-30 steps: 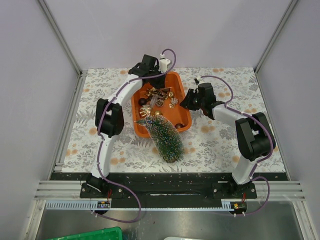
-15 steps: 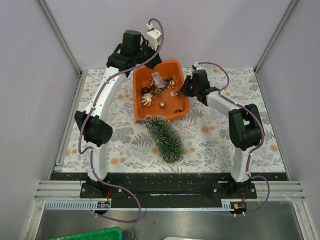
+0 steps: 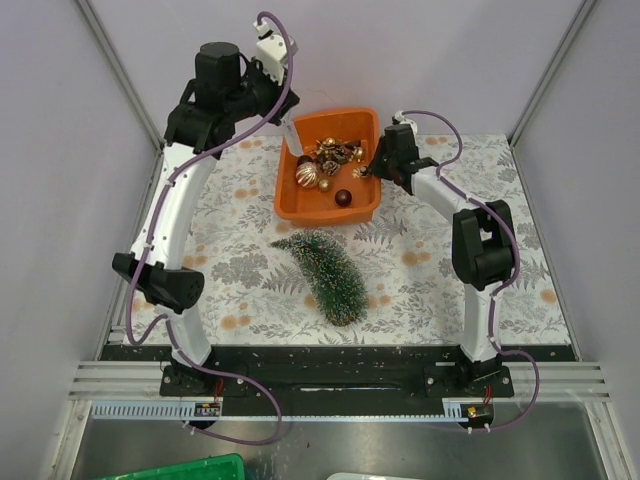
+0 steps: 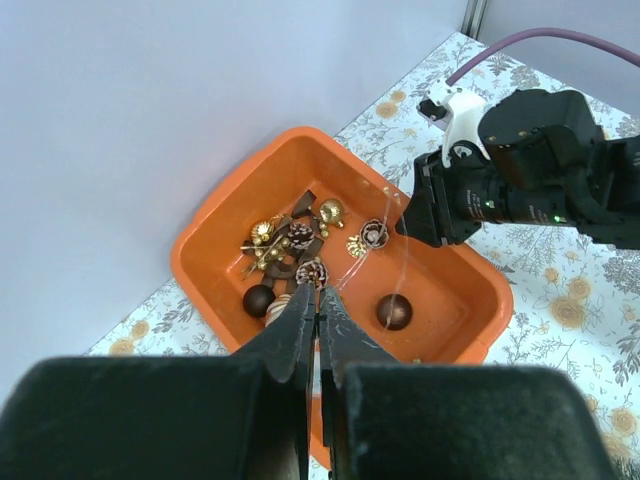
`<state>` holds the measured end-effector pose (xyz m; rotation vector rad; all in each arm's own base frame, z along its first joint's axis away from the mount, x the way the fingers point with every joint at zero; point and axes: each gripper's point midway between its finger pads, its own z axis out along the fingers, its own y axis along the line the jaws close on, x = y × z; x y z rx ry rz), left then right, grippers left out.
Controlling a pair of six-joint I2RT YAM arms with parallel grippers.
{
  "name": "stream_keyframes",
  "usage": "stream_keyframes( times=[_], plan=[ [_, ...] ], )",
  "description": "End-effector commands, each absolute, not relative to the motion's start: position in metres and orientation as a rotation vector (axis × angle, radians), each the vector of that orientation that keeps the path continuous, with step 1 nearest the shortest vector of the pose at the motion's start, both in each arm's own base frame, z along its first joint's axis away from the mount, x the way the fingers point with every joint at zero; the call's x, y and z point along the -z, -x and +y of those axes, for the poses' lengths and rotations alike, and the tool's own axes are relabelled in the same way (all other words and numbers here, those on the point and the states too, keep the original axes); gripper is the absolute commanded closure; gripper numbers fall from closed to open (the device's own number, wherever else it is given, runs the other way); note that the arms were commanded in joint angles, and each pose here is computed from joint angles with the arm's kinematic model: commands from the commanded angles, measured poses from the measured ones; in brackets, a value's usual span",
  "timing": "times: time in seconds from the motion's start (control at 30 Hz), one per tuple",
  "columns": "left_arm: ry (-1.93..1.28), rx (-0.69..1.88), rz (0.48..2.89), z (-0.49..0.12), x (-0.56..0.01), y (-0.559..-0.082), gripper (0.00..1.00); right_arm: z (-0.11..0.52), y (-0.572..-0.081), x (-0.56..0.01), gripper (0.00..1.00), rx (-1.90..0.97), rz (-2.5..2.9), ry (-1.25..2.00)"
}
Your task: Decorate the small christmas tree
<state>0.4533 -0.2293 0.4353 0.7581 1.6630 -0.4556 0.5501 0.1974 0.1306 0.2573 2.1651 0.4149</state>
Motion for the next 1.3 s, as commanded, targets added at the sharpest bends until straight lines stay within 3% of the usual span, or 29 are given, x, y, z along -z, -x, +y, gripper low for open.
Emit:
stream_keyframes(
  times=[0.0, 0.07, 0.13, 0.27, 0.5, 0.77, 1.27],
  plan=[
    [-0.758, 0.416, 1.532, -0.213, -0.492, -0.413, 1.0, 0.186, -0.559, -0.188, 0.67, -0.423, 2.046, -0.331],
    [-0.761, 0.406, 1.522, -0.21, -0.498, -0.404, 1.0, 0.184, -0.55, -0.211, 0.45, -0.451, 2.004, -0.323],
    [-0.756, 0.396, 1.522, -0.205, -0.5, -0.395, 0.99, 0.183, -0.536, -0.234, 0.3, -0.491, 1.95, -0.301],
    [-0.757, 0.386, 1.539, -0.201, -0.495, -0.385, 0.99, 0.183, -0.499, -0.281, 0.13, -0.584, 1.827, -0.218],
    [-0.758, 0.37, 1.555, -0.198, -0.489, -0.378, 0.98, 0.213, -0.426, -0.318, 0.09, -0.825, 1.612, 0.098],
    [-0.765, 0.351, 1.507, -0.2, -0.506, -0.368, 0.98, 0.272, -0.399, -0.322, 0.08, -1.016, 1.534, 0.459],
    [-0.767, 0.303, 1.514, -0.202, -0.502, -0.371, 0.97, 0.289, -0.343, -0.319, 0.07, -1.264, 1.445, 0.635]
  ],
)
